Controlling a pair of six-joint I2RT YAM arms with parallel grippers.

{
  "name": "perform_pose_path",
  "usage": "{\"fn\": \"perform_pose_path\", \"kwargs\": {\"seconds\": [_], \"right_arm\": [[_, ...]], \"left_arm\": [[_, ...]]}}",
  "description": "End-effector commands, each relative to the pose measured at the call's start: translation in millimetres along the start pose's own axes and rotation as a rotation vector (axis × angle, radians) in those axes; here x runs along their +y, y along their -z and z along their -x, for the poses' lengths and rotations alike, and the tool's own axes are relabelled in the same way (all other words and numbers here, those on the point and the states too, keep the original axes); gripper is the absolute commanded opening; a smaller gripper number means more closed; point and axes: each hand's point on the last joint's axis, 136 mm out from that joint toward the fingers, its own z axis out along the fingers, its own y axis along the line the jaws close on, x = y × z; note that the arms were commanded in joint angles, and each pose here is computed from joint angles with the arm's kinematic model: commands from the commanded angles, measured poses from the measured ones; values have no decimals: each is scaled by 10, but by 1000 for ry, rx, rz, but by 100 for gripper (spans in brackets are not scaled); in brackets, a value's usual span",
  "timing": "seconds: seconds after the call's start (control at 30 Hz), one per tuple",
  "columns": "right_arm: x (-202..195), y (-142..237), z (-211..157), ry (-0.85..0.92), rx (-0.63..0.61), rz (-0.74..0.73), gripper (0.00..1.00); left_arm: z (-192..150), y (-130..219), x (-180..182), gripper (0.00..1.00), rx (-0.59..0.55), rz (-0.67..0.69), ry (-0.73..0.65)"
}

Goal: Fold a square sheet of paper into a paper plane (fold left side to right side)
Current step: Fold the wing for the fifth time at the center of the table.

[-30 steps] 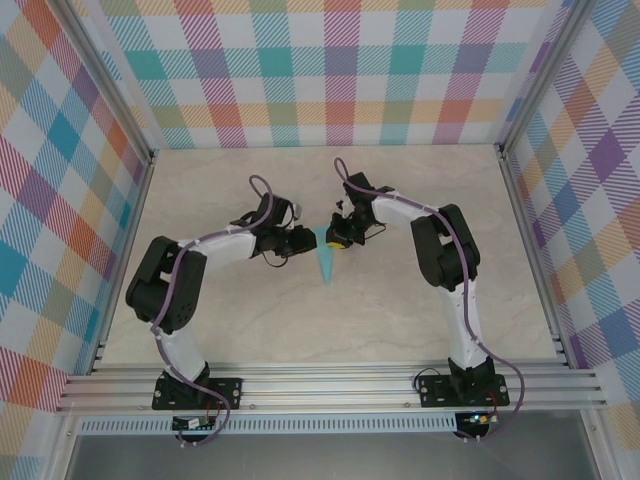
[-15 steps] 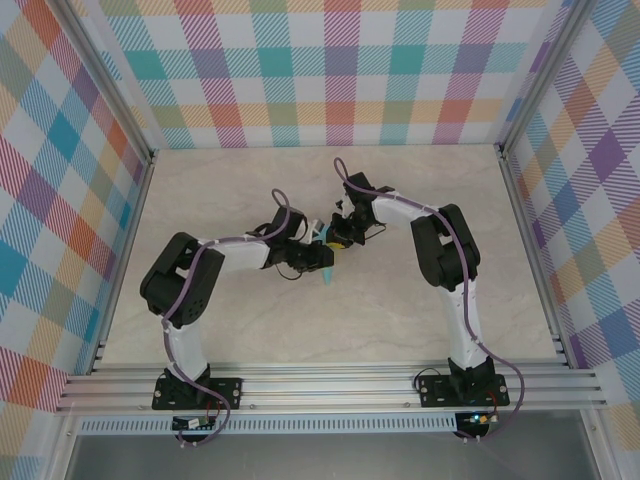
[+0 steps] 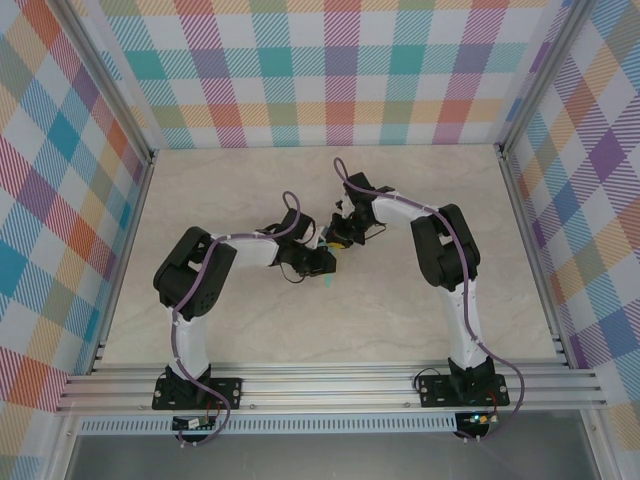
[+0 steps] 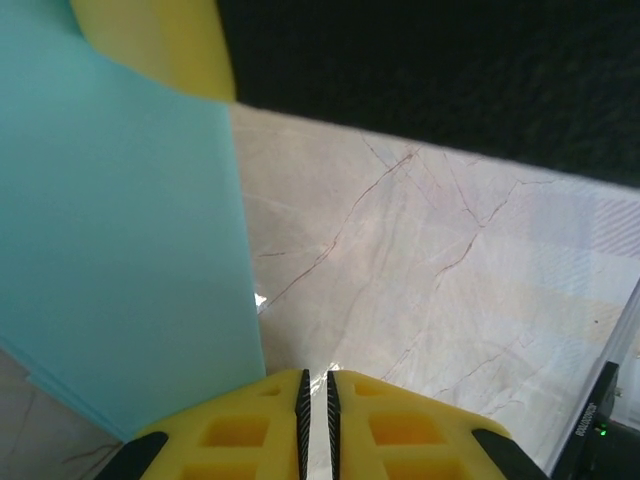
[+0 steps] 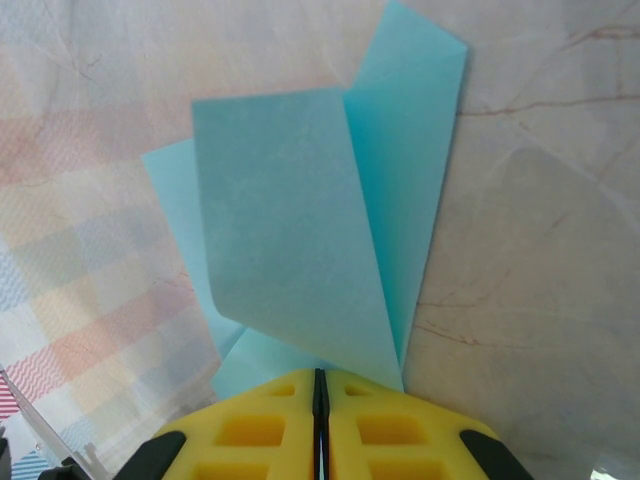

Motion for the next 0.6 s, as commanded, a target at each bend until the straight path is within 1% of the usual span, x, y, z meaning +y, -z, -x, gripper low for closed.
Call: {"fn": "perform_pose_path", "kwargs": {"seconds": [0.0, 0.17, 0.37, 0.57], "right_arm": [[-189, -39, 8, -11, 13, -47, 8], [-207, 69, 232, -5, -43, -5, 8], [-231, 234, 618, 10, -114, 16, 8], [-231, 232, 902, 13, -124, 23, 8]], "left_arm": [[-369, -114, 268, 14, 119, 110, 27], [-468, -131, 403, 11, 136, 151, 47], [-541, -159, 479, 10, 153, 165, 63], [-531, -146, 461, 10, 149, 162, 60]]}}
